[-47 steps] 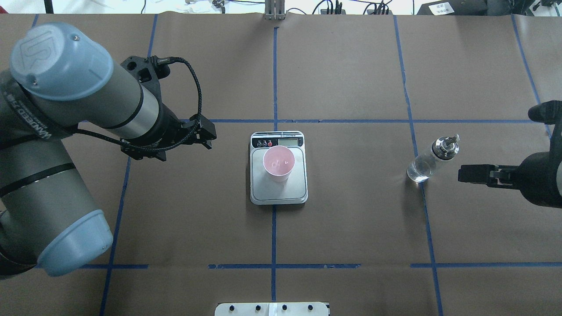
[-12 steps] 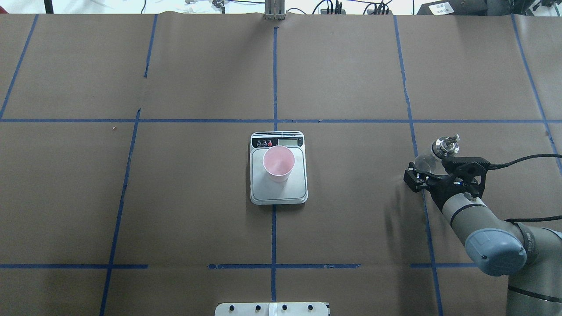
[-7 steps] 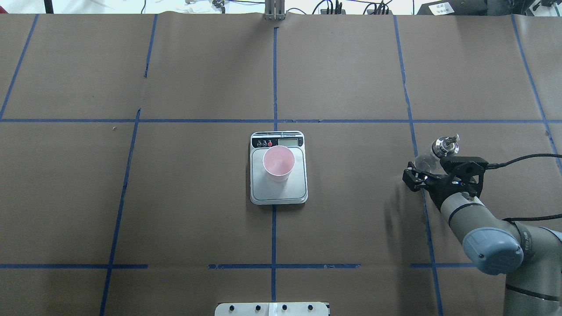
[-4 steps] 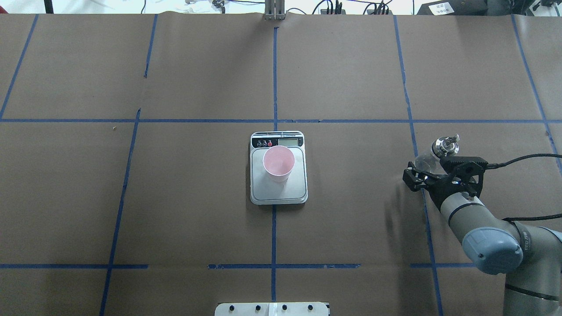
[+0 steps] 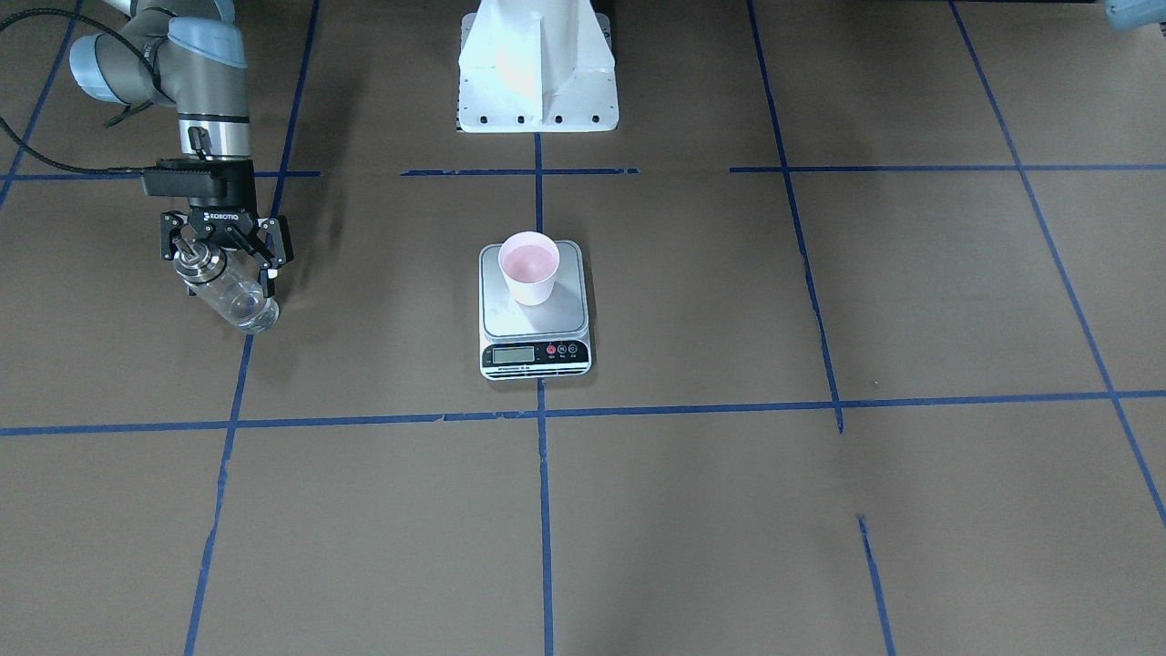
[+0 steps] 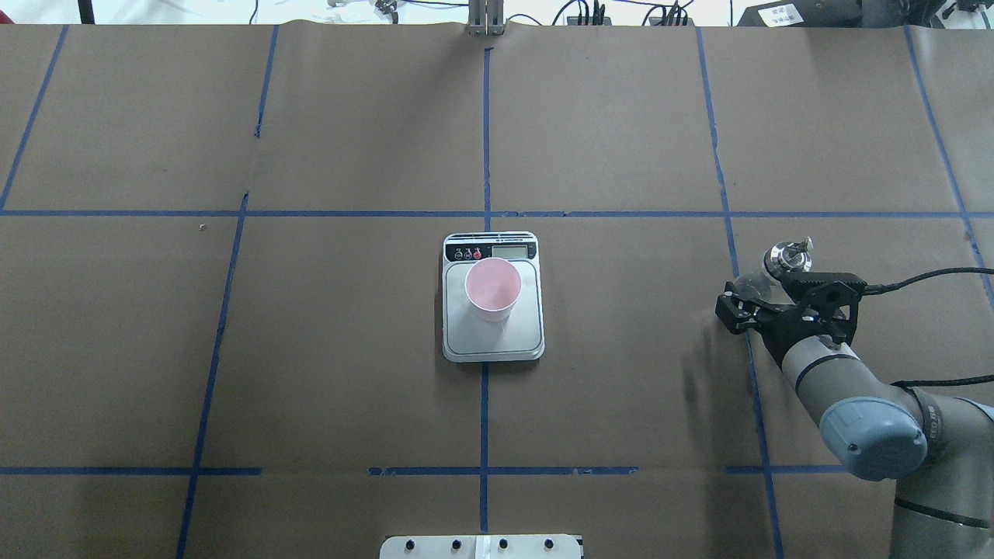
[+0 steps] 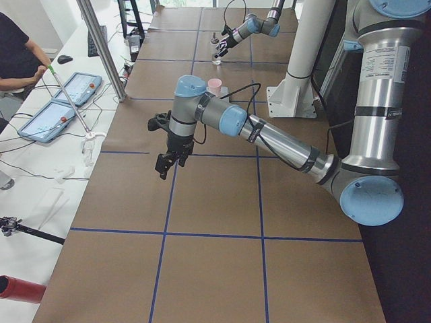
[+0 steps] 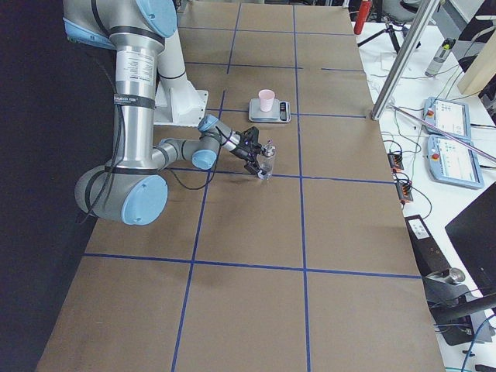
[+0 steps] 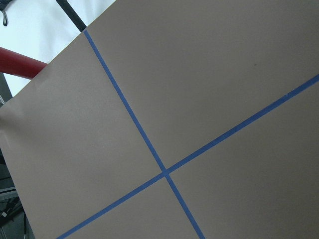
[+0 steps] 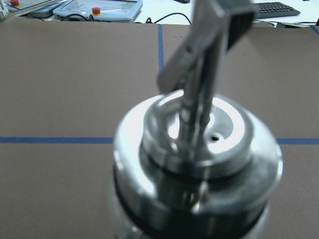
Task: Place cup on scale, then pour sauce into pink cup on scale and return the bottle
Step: 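Close the right gripper around the glass sauce bottle, then lift the sauce bottle with the right gripper toward the scale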
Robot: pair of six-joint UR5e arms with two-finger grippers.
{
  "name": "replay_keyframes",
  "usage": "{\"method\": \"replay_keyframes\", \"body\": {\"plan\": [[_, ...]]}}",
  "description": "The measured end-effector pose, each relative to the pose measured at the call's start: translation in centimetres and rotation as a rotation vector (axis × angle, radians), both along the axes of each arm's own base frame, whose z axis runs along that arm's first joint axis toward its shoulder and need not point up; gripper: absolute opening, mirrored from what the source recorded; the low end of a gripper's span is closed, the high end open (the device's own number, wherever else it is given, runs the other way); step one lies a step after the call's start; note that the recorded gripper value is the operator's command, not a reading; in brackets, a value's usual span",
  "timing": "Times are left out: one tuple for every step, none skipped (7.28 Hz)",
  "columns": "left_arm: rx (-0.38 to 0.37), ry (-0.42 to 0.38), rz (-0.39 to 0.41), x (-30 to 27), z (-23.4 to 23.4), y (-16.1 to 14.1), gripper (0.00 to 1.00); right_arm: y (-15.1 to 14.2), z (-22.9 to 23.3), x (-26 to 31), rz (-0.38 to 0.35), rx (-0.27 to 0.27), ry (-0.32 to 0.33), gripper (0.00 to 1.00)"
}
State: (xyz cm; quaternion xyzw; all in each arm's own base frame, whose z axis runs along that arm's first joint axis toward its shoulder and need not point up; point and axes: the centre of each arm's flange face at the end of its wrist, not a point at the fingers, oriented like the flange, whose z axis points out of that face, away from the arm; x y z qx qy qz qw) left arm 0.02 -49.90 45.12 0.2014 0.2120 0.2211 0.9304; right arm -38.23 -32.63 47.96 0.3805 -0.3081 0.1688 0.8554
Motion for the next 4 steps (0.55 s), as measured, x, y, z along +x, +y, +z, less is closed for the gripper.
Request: {"method": "replay_keyframes", "body": {"plan": [[0.001,0.0,0.0,0.0,-0.03,0.01,1.0,-0.09,-0.02,0.05,0.001,0.0,0.0,0.21],[0.001,0.0,0.0,0.0,-0.04,0.01,1.0,-0.17,-0.05,0.09,0.003,0.001,0.0,0.0],[0.001,0.0,0.0,0.0,-0.08,0.02,1.0,-0.28,-0.1,0.18,0.005,0.002,0.001,0.0],[0.002,0.001,-0.001,-0.01,-0.11,0.03,1.0,-0.54,-0.31,0.41,0.005,0.008,0.005,0.0]]}}
